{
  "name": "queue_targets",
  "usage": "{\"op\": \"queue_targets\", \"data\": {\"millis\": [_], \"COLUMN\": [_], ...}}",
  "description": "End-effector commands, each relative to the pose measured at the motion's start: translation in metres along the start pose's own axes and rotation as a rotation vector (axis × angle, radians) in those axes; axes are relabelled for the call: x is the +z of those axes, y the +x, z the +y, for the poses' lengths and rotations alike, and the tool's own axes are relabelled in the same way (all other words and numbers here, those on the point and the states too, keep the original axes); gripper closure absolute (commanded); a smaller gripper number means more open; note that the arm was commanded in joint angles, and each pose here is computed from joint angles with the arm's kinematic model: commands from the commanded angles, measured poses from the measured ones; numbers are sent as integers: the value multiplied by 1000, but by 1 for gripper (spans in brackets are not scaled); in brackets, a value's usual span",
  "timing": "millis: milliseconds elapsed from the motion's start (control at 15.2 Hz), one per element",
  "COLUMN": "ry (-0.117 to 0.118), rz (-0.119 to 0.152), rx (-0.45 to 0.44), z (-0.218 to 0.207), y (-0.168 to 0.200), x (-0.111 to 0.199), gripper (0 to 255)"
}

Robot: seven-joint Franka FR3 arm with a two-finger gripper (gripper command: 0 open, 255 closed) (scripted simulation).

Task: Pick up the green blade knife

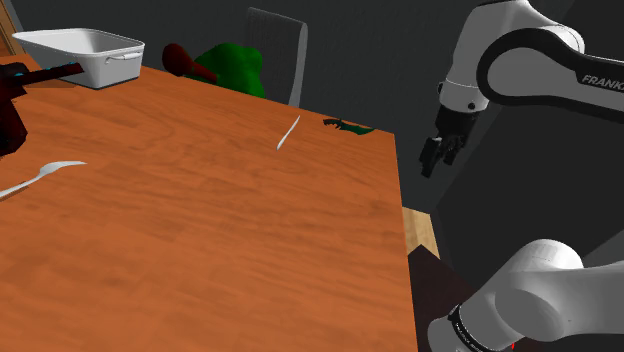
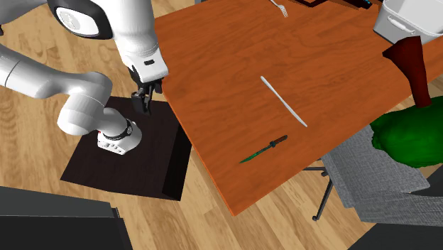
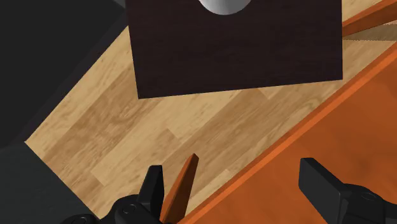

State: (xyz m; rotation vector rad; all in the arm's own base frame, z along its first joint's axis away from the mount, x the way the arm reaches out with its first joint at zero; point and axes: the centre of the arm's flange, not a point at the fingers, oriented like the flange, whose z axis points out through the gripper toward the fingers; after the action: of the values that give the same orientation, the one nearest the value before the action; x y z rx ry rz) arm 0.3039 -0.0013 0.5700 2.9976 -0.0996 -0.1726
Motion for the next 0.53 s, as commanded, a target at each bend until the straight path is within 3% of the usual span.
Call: {"op": "queue_targets", "data": {"millis": [0,462], "ry": [0,27], "rz": [0,64], "rx": [0,-170], "z": [0,43], "y": [0,74], "x": [0,10], "gripper": [0,0]}}
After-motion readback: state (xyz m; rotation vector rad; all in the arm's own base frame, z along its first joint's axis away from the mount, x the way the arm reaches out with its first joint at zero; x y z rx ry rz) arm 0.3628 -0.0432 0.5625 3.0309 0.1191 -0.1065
